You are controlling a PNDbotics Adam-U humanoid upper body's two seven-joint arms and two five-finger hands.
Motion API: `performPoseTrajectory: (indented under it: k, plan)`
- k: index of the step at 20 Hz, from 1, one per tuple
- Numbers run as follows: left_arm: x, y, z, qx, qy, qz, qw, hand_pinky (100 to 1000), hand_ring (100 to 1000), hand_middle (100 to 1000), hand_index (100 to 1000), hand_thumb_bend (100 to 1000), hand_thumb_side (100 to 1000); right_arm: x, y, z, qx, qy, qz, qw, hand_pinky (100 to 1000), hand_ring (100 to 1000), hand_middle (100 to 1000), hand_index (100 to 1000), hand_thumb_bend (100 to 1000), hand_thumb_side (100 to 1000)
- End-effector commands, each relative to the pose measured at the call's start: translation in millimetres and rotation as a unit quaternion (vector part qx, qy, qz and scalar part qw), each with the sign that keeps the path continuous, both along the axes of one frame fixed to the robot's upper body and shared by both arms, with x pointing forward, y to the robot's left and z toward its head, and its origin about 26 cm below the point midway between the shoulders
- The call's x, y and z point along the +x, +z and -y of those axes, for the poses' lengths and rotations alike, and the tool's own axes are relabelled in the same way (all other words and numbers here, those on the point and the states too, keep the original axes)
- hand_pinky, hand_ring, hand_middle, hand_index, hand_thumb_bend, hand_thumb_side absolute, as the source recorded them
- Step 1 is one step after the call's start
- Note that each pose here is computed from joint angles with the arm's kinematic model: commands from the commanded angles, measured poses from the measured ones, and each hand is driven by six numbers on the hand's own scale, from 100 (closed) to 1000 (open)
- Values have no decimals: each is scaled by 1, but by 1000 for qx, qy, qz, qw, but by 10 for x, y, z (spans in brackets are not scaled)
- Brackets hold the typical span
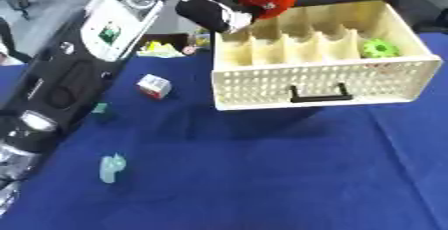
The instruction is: Pick up objects from table and place into drawer.
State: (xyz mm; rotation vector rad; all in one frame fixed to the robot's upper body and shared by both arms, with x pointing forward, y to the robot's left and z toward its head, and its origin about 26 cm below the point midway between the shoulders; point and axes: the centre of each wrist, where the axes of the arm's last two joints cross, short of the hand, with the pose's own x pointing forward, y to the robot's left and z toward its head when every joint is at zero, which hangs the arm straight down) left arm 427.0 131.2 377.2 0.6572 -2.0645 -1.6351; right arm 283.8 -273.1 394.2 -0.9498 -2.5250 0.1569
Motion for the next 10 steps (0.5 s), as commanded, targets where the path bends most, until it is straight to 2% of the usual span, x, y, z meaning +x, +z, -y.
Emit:
performPoseTrajectory:
  k: [1, 3, 5, 8, 10]
  plan:
    - [-32, 146, 10, 5, -4, 27, 1000, 331, 540, 579, 602, 100, 246, -56, 77, -13, -4, 5, 16, 1000, 100, 190, 100, 846, 480, 1000]
    - [-32, 149, 14, 11, -4, 36, 999, 378, 589, 620, 731, 100, 274, -53, 71, -16, -3, 6, 16, 1000, 100, 189, 100, 846, 479, 1000]
    - [-27, 146, 7, 23, 6, 47, 999, 420, 632, 658, 811, 100, 284, -50, 64, -13, -2, 6, 15, 1000, 100, 189, 100, 846, 479, 1000]
    - [4, 120, -24, 36, 41, 56, 997, 482, 698, 708, 881, 100, 287, -46, 55, -14, -1, 7, 14, 1000, 100, 189, 100, 846, 479, 1000]
    - [28, 98, -45, 35, 66, 58, 995, 520, 735, 739, 921, 100, 335, -45, 52, -13, -3, 8, 14, 1000, 100, 189, 100, 846, 479, 1000]
